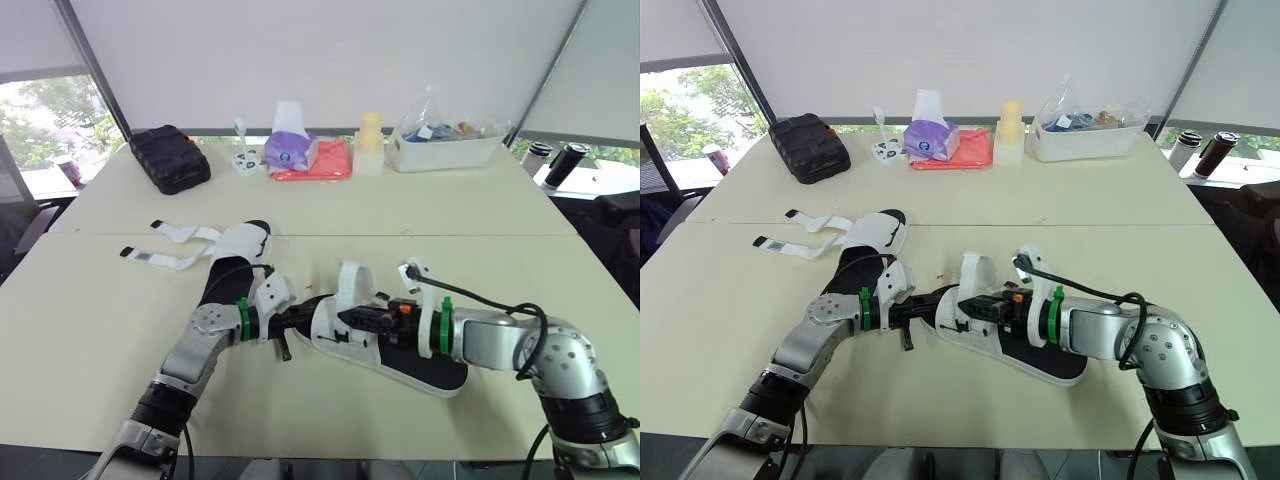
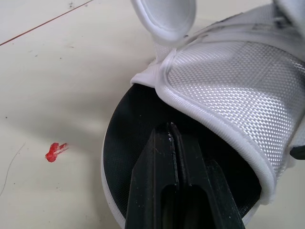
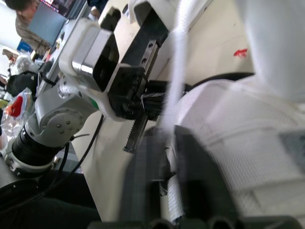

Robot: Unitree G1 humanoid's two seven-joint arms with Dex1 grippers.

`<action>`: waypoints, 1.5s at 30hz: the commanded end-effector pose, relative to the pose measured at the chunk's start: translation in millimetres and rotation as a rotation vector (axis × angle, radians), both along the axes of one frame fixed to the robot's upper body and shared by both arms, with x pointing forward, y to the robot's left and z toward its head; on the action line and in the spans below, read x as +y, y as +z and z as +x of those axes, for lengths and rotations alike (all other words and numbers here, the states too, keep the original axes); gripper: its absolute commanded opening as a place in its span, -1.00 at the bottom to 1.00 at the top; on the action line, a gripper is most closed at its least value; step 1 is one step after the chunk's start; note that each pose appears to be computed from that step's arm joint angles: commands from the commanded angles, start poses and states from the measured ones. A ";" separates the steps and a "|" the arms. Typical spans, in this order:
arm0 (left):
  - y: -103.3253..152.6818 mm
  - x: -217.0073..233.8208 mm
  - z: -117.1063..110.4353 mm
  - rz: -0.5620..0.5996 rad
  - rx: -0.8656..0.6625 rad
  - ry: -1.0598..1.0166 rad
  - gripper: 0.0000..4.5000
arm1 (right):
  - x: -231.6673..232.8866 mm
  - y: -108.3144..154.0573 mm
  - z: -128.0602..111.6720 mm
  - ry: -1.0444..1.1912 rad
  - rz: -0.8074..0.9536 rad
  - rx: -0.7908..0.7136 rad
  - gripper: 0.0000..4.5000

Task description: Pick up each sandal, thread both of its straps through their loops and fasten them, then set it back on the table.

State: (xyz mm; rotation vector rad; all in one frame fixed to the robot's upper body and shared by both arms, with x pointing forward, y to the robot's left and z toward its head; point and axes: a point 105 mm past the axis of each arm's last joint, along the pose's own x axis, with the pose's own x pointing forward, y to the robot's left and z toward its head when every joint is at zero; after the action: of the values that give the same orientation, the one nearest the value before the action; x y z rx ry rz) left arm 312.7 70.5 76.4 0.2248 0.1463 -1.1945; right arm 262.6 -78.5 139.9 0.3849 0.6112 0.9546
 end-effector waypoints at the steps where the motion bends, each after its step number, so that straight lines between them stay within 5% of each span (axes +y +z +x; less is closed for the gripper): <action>1: -27.8 2.7 -7.7 0.065 0.087 0.008 -1.00 | 7.0 27.9 5.4 0.008 0.110 -0.076 -0.98; 7: -27.6 1.9 -7.1 0.065 0.086 0.005 -1.00 | 17.9 48.1 9.5 0.013 0.225 -0.088 -0.98; 22: -29.0 1.0 -9.2 0.064 0.091 0.007 -1.00 | 11.5 0.5 11.5 -0.027 0.047 -0.012 -0.98; 31: -30.5 1.4 -9.6 0.070 0.090 0.003 -1.00 | 16.0 -6.0 -5.6 0.026 0.094 0.080 -0.98; 45: -31.9 2.5 -9.8 0.078 0.087 0.005 -1.00 | 20.0 -0.2 -1.4 -0.017 0.147 0.122 -0.98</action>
State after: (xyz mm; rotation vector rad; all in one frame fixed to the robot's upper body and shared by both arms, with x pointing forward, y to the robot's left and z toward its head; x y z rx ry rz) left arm 311.8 70.5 76.0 0.2266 0.1385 -1.1911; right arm 262.9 -63.1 132.0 0.5552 0.6650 0.9384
